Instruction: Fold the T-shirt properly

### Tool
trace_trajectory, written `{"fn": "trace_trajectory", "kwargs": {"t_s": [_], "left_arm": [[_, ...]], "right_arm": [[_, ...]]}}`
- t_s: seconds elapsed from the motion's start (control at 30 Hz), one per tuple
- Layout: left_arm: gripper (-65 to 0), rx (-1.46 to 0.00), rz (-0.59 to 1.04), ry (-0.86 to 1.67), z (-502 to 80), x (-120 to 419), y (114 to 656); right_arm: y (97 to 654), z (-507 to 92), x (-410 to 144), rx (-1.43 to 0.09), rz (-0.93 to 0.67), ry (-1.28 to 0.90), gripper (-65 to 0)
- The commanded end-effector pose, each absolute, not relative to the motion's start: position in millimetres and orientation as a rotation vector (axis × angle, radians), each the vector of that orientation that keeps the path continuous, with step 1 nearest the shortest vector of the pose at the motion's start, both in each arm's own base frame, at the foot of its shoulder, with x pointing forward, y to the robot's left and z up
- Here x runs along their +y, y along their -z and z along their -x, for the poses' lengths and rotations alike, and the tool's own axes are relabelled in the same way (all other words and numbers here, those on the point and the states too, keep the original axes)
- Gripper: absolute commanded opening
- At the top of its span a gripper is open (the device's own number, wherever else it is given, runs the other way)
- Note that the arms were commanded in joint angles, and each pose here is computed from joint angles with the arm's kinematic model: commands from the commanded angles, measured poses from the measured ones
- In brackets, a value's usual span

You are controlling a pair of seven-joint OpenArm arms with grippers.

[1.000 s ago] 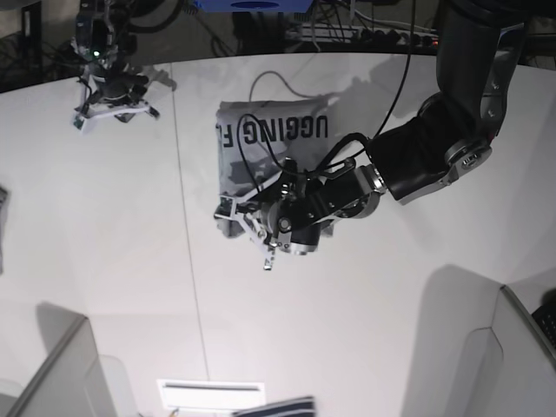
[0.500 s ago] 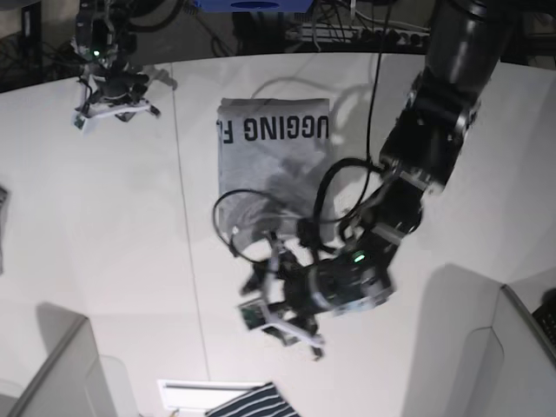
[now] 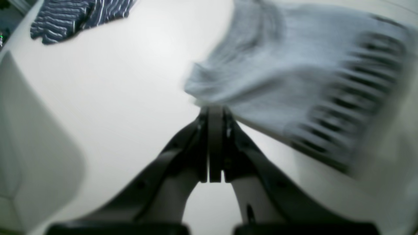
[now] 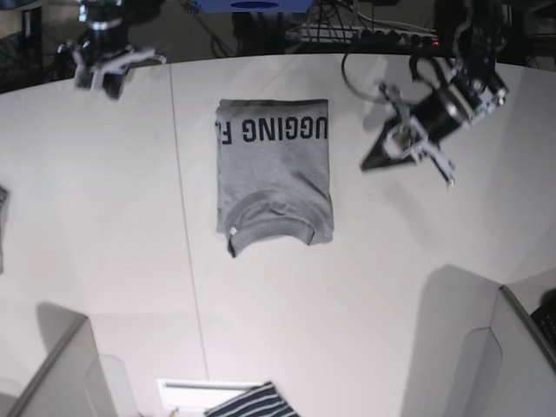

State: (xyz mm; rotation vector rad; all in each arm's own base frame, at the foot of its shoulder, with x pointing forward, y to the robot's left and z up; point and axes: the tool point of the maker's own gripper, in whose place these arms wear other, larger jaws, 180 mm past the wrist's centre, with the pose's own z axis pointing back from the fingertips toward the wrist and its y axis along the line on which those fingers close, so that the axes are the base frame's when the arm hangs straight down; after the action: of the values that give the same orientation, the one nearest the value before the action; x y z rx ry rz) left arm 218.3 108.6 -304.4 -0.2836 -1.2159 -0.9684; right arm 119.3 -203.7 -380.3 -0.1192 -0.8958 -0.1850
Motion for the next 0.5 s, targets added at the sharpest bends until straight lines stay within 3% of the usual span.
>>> {"fn": "trace_trajectory", "kwargs": {"t_s": [0.0, 0.17, 0.33, 0.47], "left_arm": [[-65.0, -1.251, 0.334, 0.939, -203, 107, 299], [-65.0, -1.108, 0.447, 0.860, -120, 118, 334], [-65.0, -0.853, 0.523, 0.781, -33, 127, 374], [-65.0, -0.616, 0.610, 0.680, 42, 128, 419]], "right_arm": [[370, -111, -209, -0.920, 0.157, 0.166, -65.0], [384, -46, -201, -0.760, 0.158, 0.170, -65.0], [420, 46, -163, -0.377, 0.063, 0.170, -65.0], [469, 86, -121, -0.152, -0.052, 0.109, -65.0]]}}
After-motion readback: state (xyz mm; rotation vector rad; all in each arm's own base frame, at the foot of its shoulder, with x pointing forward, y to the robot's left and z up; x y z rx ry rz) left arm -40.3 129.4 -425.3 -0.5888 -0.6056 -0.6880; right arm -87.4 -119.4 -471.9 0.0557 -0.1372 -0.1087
